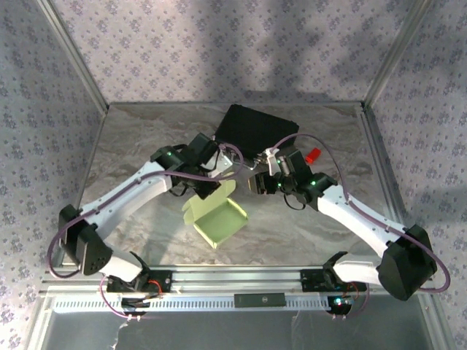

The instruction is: Fold the paper box

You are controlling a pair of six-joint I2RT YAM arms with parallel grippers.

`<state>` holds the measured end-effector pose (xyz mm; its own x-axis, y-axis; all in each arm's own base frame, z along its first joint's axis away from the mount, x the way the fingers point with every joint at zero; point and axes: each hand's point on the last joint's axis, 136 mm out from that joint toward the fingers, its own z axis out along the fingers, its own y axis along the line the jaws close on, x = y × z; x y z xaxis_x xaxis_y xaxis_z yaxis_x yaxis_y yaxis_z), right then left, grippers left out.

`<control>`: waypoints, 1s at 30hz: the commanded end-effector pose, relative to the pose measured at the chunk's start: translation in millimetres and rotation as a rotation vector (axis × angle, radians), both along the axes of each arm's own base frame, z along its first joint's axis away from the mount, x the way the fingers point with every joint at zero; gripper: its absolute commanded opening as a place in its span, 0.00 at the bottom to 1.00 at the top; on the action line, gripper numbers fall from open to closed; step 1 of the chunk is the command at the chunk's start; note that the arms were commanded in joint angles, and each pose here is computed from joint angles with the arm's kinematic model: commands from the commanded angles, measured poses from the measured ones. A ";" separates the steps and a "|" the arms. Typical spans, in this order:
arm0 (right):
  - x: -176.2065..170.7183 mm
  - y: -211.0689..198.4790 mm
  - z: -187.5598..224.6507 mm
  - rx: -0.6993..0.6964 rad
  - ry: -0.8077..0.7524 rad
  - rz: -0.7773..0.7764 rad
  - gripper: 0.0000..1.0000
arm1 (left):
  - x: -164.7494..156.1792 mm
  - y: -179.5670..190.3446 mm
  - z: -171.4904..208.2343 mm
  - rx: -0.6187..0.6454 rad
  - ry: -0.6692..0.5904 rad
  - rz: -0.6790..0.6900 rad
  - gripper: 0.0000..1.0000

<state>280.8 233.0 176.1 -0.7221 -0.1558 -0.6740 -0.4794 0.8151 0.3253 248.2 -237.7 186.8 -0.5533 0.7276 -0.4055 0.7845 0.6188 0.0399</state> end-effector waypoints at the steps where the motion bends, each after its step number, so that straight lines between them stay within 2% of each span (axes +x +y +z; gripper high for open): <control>1: -5.6 6.4 8.9 -0.005 0.000 0.077 0.64 | -1.2 -7.4 12.7 -0.027 0.032 -0.112 0.00; 9: 1.1 5.4 -1.8 -0.076 -0.020 0.130 0.65 | 10.5 -21.8 26.1 -0.078 -0.009 -0.247 0.00; 14: 10.0 12.1 -8.4 -0.121 -0.104 0.222 0.64 | 7.4 -24.1 21.9 -0.051 0.047 -0.325 0.00; 19: 17.9 22.0 -25.4 -0.166 -0.188 0.340 0.59 | 7.3 -23.0 20.8 -0.061 0.072 -0.366 0.00; 23: 22.8 27.4 -32.8 -0.152 -0.195 0.390 0.53 | 7.3 -21.6 20.4 -0.060 0.064 -0.403 0.00; 30: 8.4 48.4 -24.5 -0.094 -0.158 0.506 0.52 | 17.0 -18.5 14.7 -0.044 0.040 -0.419 0.00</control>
